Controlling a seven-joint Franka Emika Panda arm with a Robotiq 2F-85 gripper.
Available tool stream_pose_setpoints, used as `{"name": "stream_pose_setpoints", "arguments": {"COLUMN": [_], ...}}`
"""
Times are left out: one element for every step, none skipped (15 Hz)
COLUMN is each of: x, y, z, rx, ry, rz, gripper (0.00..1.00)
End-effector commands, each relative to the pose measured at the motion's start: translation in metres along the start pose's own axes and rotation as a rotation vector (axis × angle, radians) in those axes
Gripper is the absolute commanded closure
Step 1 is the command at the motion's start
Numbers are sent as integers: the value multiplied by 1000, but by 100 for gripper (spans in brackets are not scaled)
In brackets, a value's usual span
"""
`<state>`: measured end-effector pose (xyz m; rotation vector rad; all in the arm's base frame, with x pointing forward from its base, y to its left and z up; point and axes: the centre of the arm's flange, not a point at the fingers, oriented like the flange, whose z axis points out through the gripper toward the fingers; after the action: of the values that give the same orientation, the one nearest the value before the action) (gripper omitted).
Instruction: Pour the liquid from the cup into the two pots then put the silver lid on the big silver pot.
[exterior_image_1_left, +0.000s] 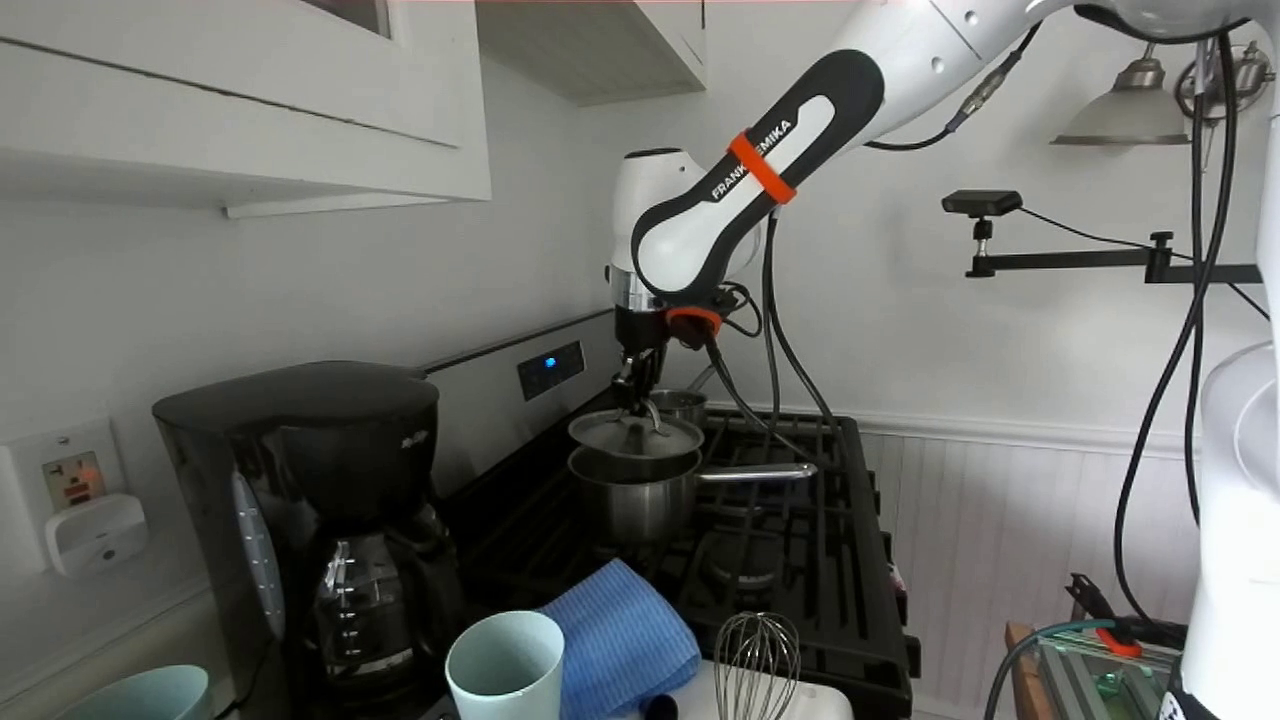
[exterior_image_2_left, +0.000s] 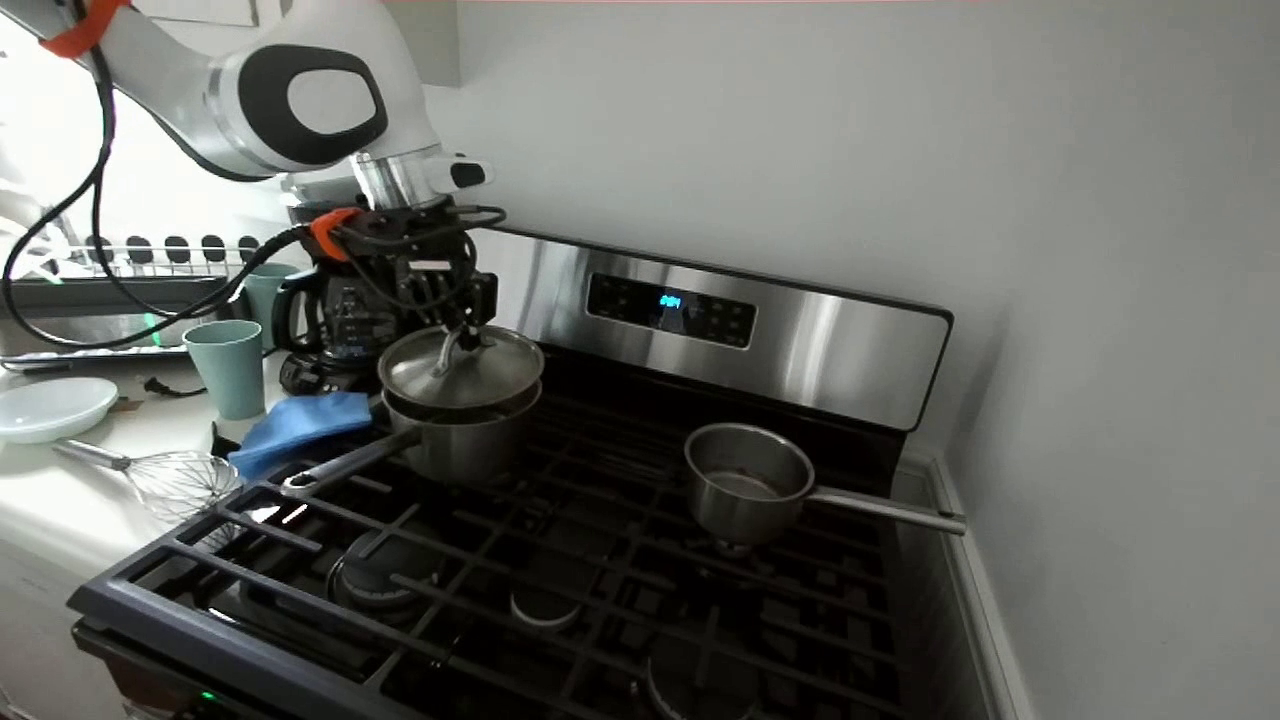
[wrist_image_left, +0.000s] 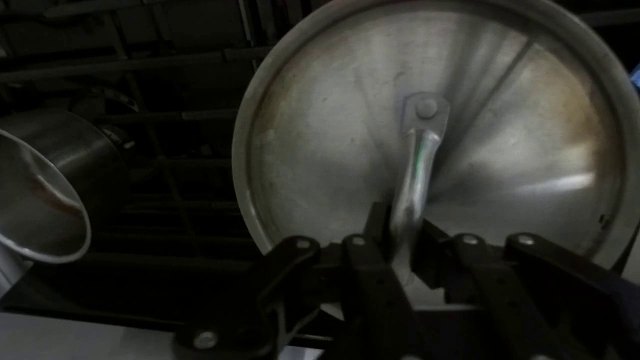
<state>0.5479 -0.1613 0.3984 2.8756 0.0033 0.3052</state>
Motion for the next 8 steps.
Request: {"name": "stream_pose_setpoints", "arguments": {"x": [-9,-10,-11,-12,-12,-13,-13,-13], "y": [-7,-7,-8,-9,-11,-13,-15,-16], "z": [4,5,8,9,11,12,14,15], "rx": [-30,-39,-46,-51,-54,-56,-56,-57], "ry": [35,37,39,42,45,50,54,58], "rz": [-100,-121,-139,-152,-164,-172,-181,-189], "gripper": [98,98,98,98,98,98,98,98]}}
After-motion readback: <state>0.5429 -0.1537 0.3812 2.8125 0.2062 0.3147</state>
